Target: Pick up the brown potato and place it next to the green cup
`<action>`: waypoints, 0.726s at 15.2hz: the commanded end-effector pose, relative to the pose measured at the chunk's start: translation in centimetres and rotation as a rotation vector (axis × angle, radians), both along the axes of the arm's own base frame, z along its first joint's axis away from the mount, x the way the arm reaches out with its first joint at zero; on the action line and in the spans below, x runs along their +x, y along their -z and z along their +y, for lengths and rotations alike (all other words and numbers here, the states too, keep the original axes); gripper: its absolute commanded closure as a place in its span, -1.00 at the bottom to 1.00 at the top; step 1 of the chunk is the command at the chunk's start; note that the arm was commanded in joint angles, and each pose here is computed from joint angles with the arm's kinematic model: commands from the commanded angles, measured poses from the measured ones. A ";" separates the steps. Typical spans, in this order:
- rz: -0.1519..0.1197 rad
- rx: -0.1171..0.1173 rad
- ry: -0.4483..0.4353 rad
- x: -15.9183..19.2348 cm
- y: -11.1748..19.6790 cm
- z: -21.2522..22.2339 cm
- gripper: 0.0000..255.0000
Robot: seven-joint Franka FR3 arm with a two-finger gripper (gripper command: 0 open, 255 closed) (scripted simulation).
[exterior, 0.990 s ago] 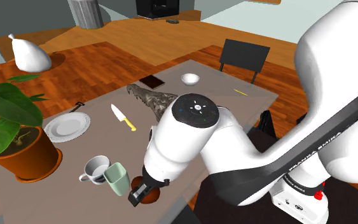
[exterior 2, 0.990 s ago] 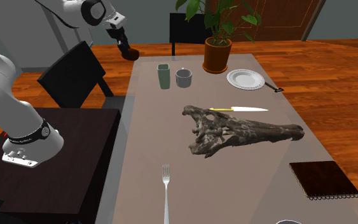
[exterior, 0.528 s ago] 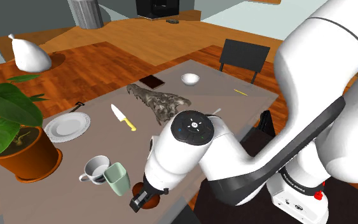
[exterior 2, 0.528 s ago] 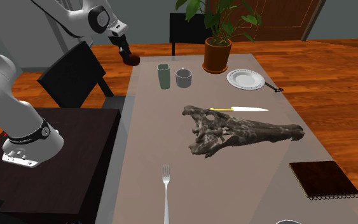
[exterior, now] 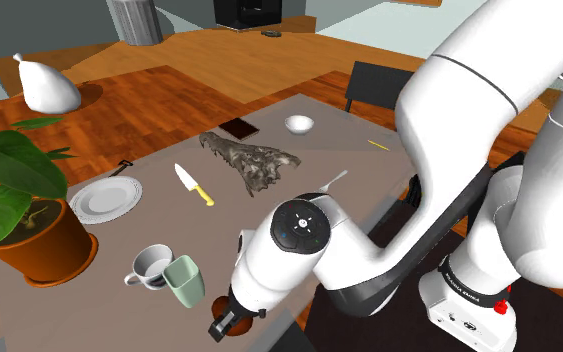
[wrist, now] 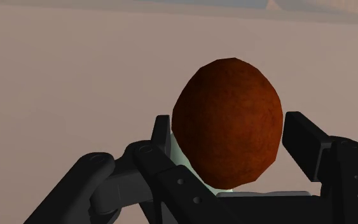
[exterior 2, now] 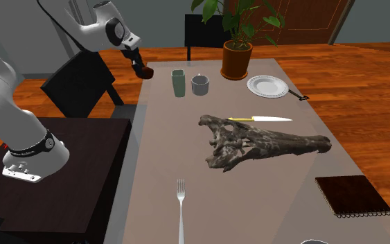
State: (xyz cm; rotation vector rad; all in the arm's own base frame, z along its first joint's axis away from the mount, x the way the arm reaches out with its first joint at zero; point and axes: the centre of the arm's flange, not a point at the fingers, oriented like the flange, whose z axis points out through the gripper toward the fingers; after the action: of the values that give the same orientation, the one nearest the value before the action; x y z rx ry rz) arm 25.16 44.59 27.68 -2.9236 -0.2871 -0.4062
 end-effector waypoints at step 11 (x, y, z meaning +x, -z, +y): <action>-0.001 0.000 -0.001 0.0 6.3 0.0 1.00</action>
State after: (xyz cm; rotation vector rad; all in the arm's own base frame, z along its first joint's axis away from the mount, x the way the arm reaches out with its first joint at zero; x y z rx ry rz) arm 25.20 44.64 21.95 -2.9234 -0.2876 -0.4065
